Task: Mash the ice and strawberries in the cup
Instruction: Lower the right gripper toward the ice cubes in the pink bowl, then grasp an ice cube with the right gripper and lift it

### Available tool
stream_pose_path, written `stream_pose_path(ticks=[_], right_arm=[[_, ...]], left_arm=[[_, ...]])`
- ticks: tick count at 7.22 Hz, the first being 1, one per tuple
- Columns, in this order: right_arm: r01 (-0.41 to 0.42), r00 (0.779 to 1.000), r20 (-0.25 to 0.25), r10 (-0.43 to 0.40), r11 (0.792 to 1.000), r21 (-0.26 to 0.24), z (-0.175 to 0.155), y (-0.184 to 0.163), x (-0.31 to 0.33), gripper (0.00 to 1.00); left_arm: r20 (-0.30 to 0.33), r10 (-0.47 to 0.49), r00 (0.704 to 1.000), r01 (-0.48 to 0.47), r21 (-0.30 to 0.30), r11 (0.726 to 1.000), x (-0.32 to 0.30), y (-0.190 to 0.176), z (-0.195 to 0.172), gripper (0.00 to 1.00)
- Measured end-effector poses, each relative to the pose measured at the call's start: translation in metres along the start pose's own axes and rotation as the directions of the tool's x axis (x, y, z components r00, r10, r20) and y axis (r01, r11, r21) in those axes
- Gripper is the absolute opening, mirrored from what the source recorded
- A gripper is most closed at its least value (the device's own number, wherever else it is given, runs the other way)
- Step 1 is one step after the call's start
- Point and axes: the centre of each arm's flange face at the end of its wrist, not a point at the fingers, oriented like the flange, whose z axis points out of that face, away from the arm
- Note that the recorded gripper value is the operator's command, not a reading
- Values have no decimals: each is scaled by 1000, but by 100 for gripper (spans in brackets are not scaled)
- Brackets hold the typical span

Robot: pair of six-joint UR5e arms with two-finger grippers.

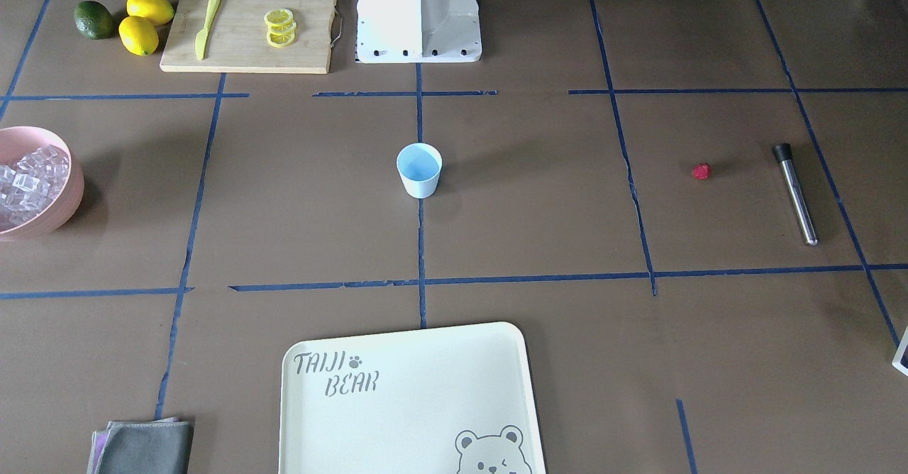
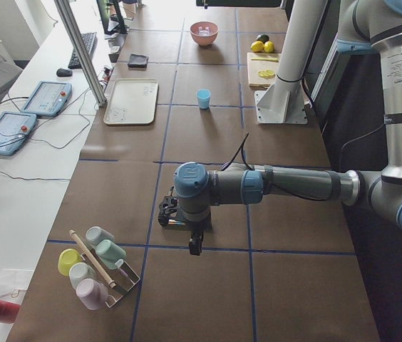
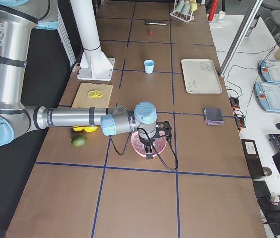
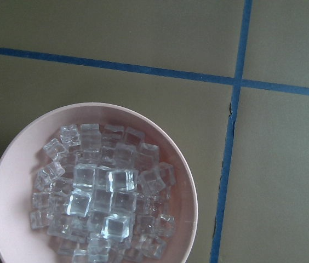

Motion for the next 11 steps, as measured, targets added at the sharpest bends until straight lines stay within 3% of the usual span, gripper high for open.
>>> stream_pose_path(ticks=[1, 6, 11], right_arm=[[0, 1000, -5, 0, 1000, -3, 11, -2, -18, 100], [97, 987, -127, -101, 995, -40, 70, 3, -65, 98], [141, 973, -174, -154, 986, -89, 99, 9, -74, 81]], left_arm=[[0, -1, 1000, 1, -1, 1000, 0, 1, 0, 100], [-1, -2, 1000, 2, -2, 1000, -1, 2, 1, 100], [0, -1, 1000, 1, -2, 1000, -1, 1, 2, 100]])
